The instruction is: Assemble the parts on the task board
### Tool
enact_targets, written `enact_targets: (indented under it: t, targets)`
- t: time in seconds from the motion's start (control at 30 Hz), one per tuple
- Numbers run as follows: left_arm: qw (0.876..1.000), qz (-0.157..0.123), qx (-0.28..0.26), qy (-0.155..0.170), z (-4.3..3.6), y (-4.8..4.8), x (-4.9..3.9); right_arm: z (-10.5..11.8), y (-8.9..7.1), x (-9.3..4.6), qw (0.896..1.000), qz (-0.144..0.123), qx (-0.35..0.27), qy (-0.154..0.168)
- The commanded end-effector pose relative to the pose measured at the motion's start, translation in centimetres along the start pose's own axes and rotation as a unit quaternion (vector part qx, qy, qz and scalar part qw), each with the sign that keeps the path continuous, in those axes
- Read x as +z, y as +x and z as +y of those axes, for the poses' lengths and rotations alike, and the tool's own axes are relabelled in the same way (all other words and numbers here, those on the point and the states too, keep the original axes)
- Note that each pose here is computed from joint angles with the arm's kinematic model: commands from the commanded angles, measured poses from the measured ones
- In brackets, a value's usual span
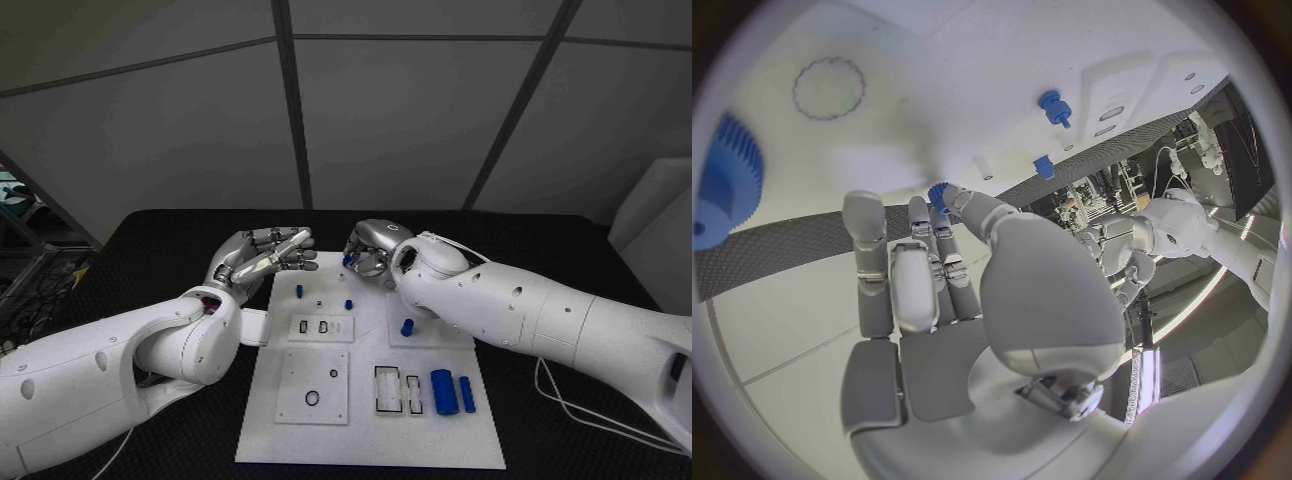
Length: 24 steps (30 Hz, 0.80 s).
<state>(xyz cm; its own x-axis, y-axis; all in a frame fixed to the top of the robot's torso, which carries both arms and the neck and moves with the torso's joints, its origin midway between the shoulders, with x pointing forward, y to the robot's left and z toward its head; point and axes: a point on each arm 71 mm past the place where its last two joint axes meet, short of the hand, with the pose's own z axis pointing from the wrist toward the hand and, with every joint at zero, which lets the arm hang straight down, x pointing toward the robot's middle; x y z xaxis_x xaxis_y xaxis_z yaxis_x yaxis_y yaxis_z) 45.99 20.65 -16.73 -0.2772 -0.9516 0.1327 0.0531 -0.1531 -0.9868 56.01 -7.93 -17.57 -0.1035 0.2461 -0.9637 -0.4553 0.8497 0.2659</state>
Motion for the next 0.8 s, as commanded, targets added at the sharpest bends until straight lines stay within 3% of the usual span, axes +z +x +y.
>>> enact_targets:
  t: [0.03, 0.23, 0.43, 0.67, 0.8]
  targets:
    - [1.0, 0.009, -0.001, 0.007, -0.19, 0.18, 0.04, 0.1, 0.2, 0.1, 1.0, 0.008, -0.001, 0.004]
    - [1.0, 0.01, -0.001, 0.005, -0.18, 0.17, 0.03, 0.1, 0.2, 0.0, 1.0, 0.006, 0.0, 0.001]
    - [1.0, 0.009, 0.0, 0.004, -0.2, 0.02, -0.02, 0.0, -0.4, -0.6, 1.0, -0.014, 0.006, -0.008]
    - [1.0, 0.006, 0.001, 0.004, -0.23, -0.36, -0.11, -1.5, -2.0, -3.2, 0.998, -0.048, 0.028, -0.013]
    - [1.0, 0.005, 0.002, 0.003, -0.24, -0.54, -0.14, -3.0, -2.9, -4.9, 0.998, -0.049, 0.042, -0.001]
